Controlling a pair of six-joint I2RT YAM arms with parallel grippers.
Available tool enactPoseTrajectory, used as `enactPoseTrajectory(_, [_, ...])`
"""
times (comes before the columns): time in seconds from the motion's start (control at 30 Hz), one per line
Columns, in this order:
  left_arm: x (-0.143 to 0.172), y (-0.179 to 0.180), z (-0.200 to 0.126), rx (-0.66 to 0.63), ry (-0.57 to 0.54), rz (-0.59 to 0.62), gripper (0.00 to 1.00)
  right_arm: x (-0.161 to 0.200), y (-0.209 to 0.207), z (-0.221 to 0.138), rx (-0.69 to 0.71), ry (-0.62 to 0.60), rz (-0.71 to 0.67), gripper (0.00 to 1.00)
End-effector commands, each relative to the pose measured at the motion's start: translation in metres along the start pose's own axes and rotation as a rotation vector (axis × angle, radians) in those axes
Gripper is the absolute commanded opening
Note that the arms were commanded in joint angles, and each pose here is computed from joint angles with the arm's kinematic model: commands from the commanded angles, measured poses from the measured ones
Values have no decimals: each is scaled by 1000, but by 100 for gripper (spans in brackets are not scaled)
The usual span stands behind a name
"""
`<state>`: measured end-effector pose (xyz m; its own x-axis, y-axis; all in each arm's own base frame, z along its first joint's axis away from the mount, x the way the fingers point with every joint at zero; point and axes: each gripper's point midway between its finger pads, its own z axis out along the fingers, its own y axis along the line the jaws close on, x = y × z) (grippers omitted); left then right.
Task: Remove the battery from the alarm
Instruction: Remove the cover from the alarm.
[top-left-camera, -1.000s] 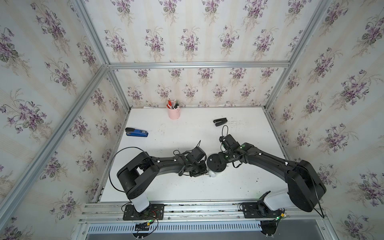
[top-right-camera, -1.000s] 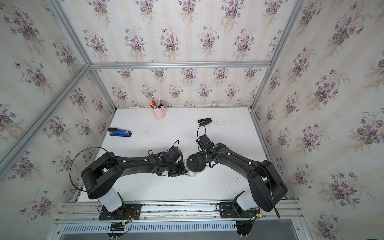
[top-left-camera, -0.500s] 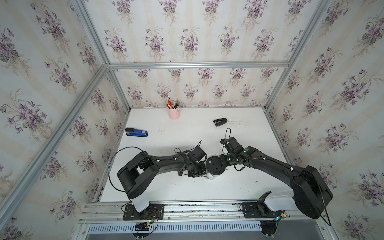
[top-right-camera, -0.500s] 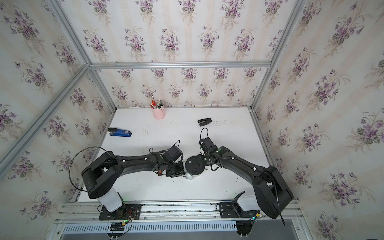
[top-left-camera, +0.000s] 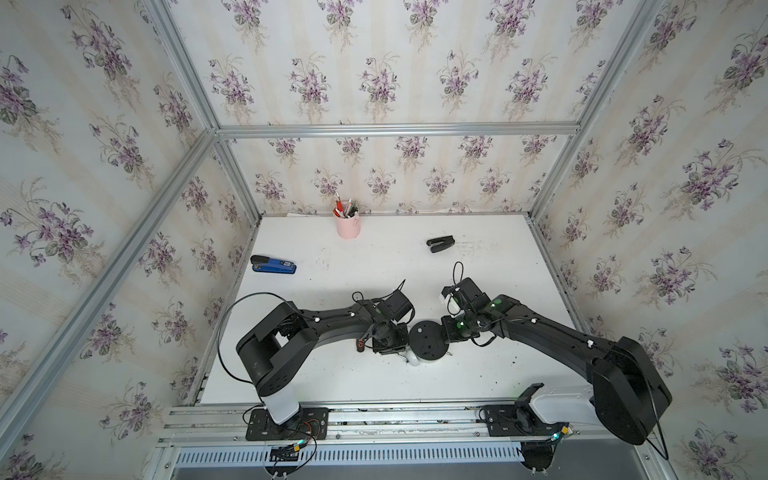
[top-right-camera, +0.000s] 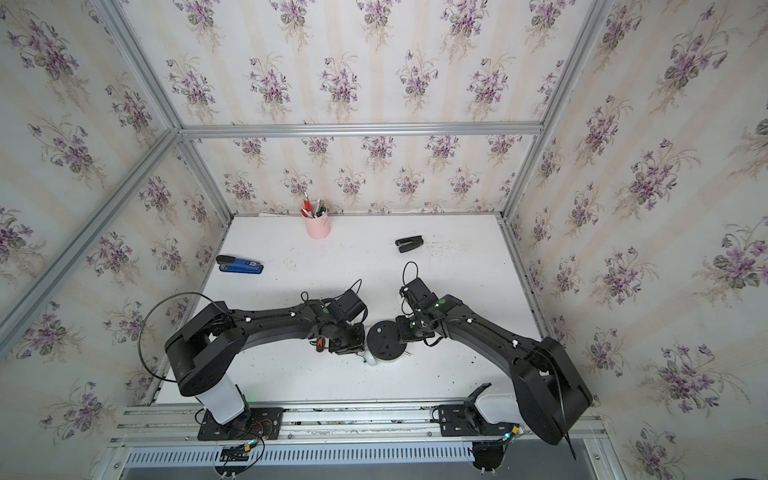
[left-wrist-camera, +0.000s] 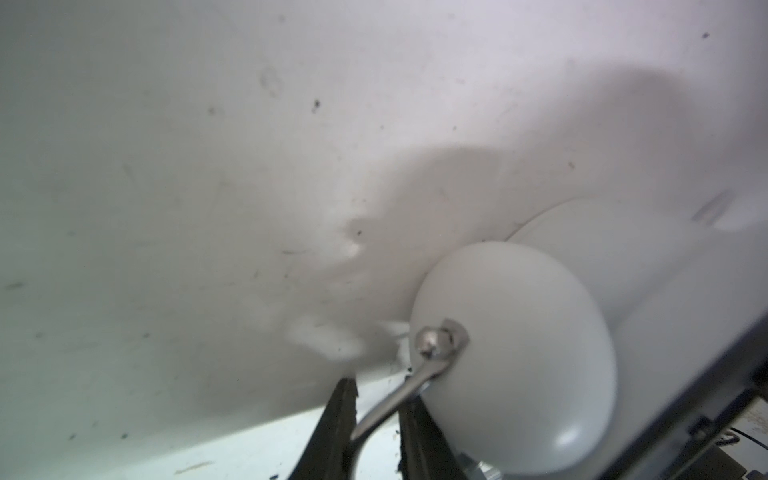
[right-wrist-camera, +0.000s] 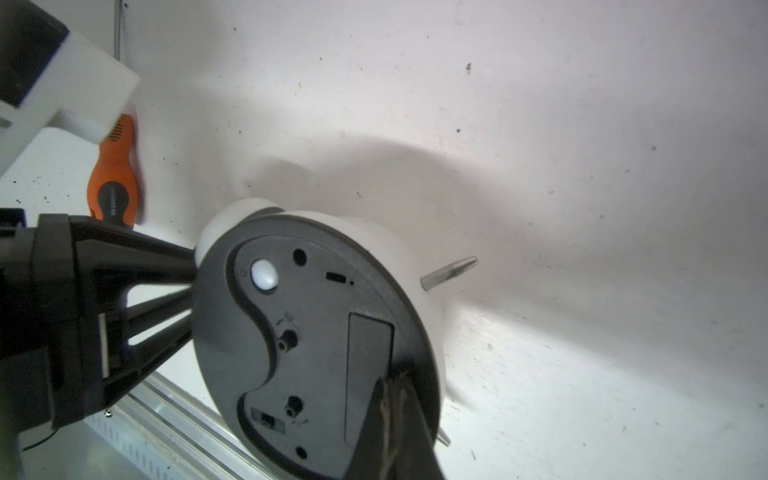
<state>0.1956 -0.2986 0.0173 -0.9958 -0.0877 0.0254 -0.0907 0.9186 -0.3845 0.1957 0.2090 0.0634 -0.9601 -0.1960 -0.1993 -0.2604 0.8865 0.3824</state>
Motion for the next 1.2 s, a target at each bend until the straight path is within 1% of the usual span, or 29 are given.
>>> enactPoseTrajectory(0.0, [-21,-48,-4,185,-83,56,24,14,75,-12,-409,126,-21,0])
enactPoseTrajectory(0.2, [-21,-46,-6,173,-88,53,24,5,87,-23,-450,121,-23,0])
enactPoseTrajectory(0.4, [-23,-48,-10,166,-95,58,24,3,80,-27,-360,157,-22,0])
enactPoseTrajectory(0.53, [-22,-47,-10,163,-97,53,24,6,77,-26,-337,168,-19,0])
enactPoseTrajectory(0.6, [-22,-46,-10,165,-100,51,24,6,73,-27,-319,156,-14,0])
enactPoseTrajectory(0.7, [-22,-43,-11,159,-105,45,24,0,60,-30,-296,131,29,0])
enactPoseTrajectory(0.8, [-23,-43,-12,155,-108,44,25,-11,44,-36,-252,87,54,0])
enactPoseTrajectory(0.87, [-24,-42,-13,153,-112,43,25,-26,26,-48,-210,34,99,0])
enactPoseTrajectory(0.9, [-24,-42,-14,154,-116,42,26,-33,20,-57,-201,6,111,2])
enactPoseTrajectory(0.93, [-25,-42,-16,156,-120,42,26,-38,12,-67,-172,-26,126,19])
enactPoseTrajectory(0.97, [-26,-43,-18,157,-126,45,26,-41,3,-75,-129,-53,137,28])
enactPoseTrajectory(1.0, [-26,-43,-19,156,-129,45,27,-39,-5,-80,-86,-52,143,35])
enactPoseTrajectory(1.03, [-28,-43,-21,155,-134,46,27,-32,-12,-82,-49,-24,145,42])
enactPoseTrajectory(1.07, [-28,-43,-21,154,-133,45,27,-21,-20,-80,-8,18,160,47])
enactPoseTrajectory(1.13, [-29,-42,-20,155,-130,41,27,1,-40,-68,73,88,215,49])
enactPoseTrajectory(1.17, [-29,-43,-21,159,-132,44,27,11,-43,-60,63,106,242,50])
